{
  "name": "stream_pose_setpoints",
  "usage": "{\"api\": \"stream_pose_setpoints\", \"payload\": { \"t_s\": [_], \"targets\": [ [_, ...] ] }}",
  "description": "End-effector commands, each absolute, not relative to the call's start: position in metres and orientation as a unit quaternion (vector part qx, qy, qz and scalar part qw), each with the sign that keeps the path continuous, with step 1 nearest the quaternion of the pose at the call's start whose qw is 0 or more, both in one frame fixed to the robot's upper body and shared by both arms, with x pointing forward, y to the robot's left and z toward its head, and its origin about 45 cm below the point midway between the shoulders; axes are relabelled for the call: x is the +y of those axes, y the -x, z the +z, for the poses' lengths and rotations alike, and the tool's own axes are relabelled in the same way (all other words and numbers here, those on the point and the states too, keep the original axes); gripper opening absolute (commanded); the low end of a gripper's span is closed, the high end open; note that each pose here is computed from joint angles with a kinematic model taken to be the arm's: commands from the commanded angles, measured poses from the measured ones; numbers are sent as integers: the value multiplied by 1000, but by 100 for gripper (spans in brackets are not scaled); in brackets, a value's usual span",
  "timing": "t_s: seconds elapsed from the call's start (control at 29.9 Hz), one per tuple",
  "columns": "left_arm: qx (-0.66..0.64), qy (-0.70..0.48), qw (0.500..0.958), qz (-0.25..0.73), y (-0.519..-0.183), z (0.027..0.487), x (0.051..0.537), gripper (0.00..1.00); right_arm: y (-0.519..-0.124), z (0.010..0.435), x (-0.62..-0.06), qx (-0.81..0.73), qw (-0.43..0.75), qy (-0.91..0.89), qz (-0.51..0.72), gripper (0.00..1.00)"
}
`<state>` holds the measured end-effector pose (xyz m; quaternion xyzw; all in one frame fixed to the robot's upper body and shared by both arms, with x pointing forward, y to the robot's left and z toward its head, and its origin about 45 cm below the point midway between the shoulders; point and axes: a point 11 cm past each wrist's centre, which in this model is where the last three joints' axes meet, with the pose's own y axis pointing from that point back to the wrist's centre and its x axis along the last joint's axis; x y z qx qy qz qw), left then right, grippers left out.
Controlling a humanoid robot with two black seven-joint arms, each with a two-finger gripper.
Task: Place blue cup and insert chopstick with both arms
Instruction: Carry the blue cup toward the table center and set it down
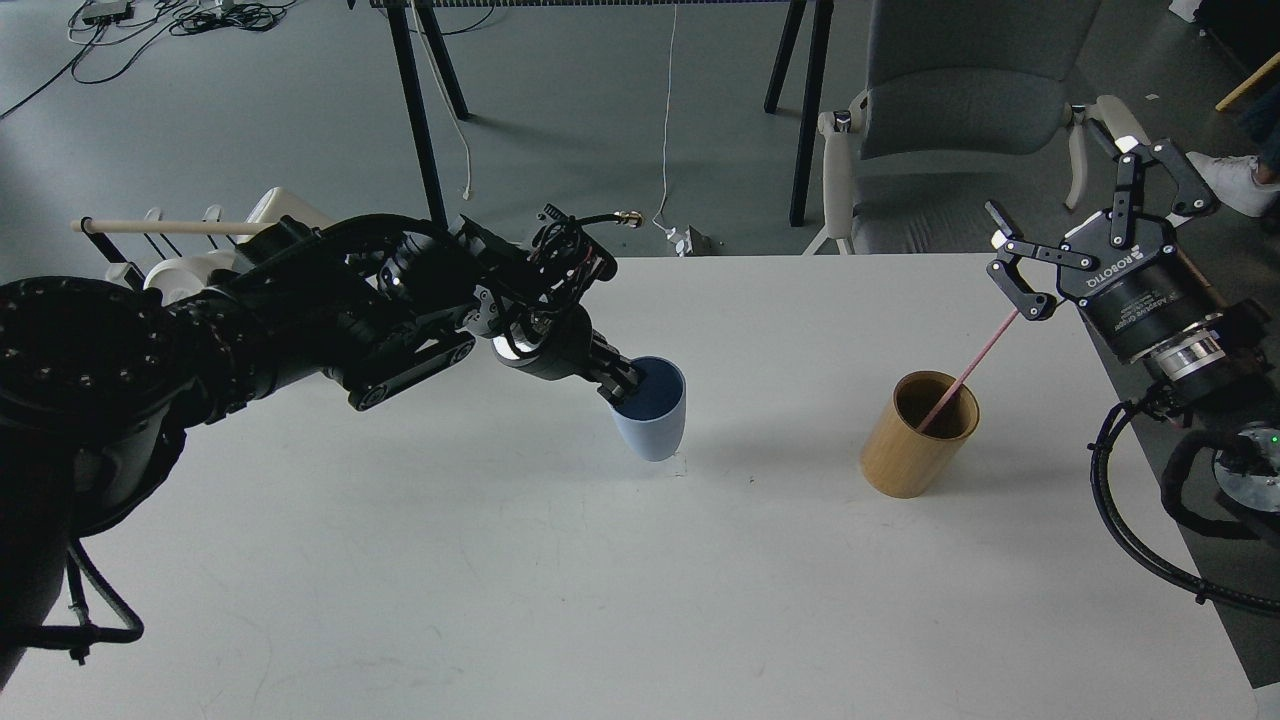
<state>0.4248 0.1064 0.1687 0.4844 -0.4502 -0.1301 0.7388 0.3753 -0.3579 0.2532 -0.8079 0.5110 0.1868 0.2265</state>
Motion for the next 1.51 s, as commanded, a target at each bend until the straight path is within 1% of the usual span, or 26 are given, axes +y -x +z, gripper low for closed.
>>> {"api": "stream_pose_setpoints", "payload": {
  "t_s": [0.0,0.2,0.33,0.54,0.74,1.17,1.34,1.44,1.47],
  "targets": [
    [-453,-480,738,-137,-422,166,99,3,-375,253,-359,512,226,807,186,94],
    [-453,-501,726,-123,-433,165,107,3,-375,252,-360,514,225,807,186,94],
    [-453,-515,715,-134,-432,159,115,3,-376,252,-361,515,224,806,186,94],
    [-452,-513,717,-135,-431,159,114,5,-376,252,-362,517,224,805,185,94],
    [-446,-506,725,-134,-428,159,109,10,-376,250,-365,521,223,803,184,94],
    [-437,-506,730,-139,-422,150,112,12,-376,250,-365,521,223,803,184,94],
    [-431,-507,733,-139,-421,149,112,17,-376,250,-365,521,222,804,184,94],
    [-422,-512,735,-142,-420,148,113,24,-376,251,-365,521,222,804,183,94],
    [-419,-513,735,-143,-420,149,113,27,-376,251,-365,521,222,804,183,94]
  ]
}}
